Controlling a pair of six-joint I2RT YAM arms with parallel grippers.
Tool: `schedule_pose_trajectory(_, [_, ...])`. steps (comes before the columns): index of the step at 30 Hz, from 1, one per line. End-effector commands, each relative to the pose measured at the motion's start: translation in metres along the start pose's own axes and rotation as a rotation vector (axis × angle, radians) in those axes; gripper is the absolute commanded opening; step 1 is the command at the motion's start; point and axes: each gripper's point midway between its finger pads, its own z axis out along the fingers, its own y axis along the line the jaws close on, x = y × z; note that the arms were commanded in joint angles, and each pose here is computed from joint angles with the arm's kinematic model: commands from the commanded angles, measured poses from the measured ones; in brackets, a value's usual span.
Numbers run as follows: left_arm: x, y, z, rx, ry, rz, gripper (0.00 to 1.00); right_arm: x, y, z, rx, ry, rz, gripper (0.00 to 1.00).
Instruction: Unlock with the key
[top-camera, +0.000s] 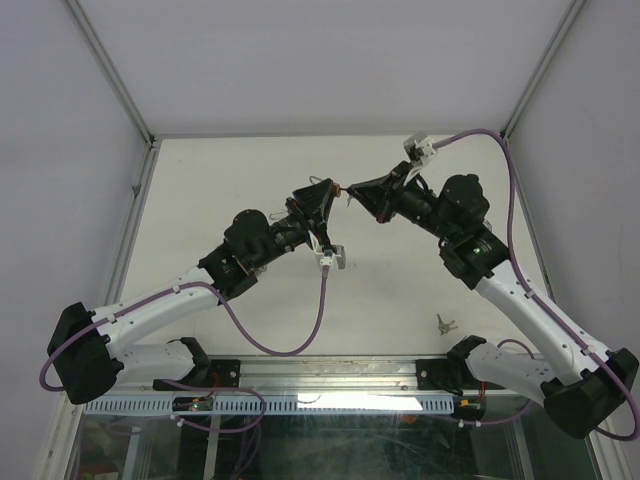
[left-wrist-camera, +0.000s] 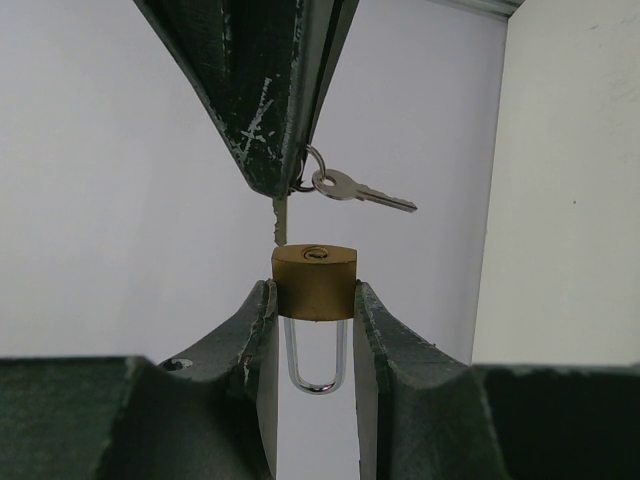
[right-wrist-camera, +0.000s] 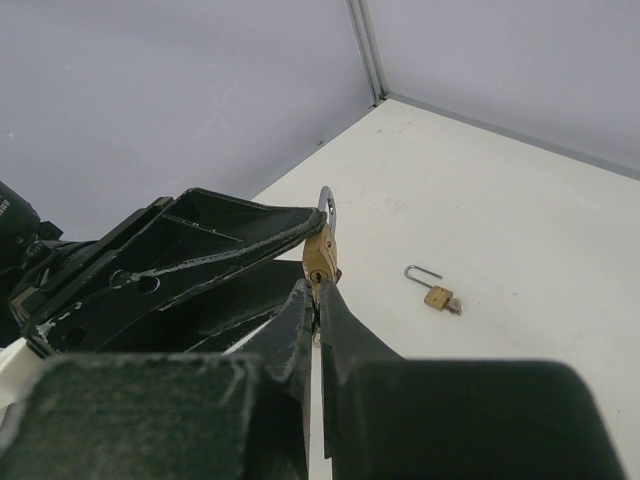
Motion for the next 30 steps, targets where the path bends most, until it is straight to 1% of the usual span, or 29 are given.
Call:
schedule_pose_trajectory(1, [-0.012, 0.037, 0.000, -0.099, -0.028, 0.004, 0.00, -0.013, 0.003, 0.002, -0.005, -0.054, -0.007, 0.00])
schedule_pose_trajectory(11, [-0.011, 0.036, -0.001, -0.100, -0.024, 0.004, 0.00, -0.002, -0.003, 0.004, 0.017, -0.027, -0.010, 0.00])
schedule_pose_trajectory(23, [-0.012, 0.036, 0.000, -0.098, -0.031, 0.001, 0.00, -0.003, -0.006, 0.006, 0.027, -0.042, -0.011, 0.00])
schedule_pose_trajectory(30, [-0.009, 0.035, 0.003, -0.090, -0.013, 0.019, 0.00, -0.004, -0.003, 0.008, 0.019, -0.042, -0.011, 0.00])
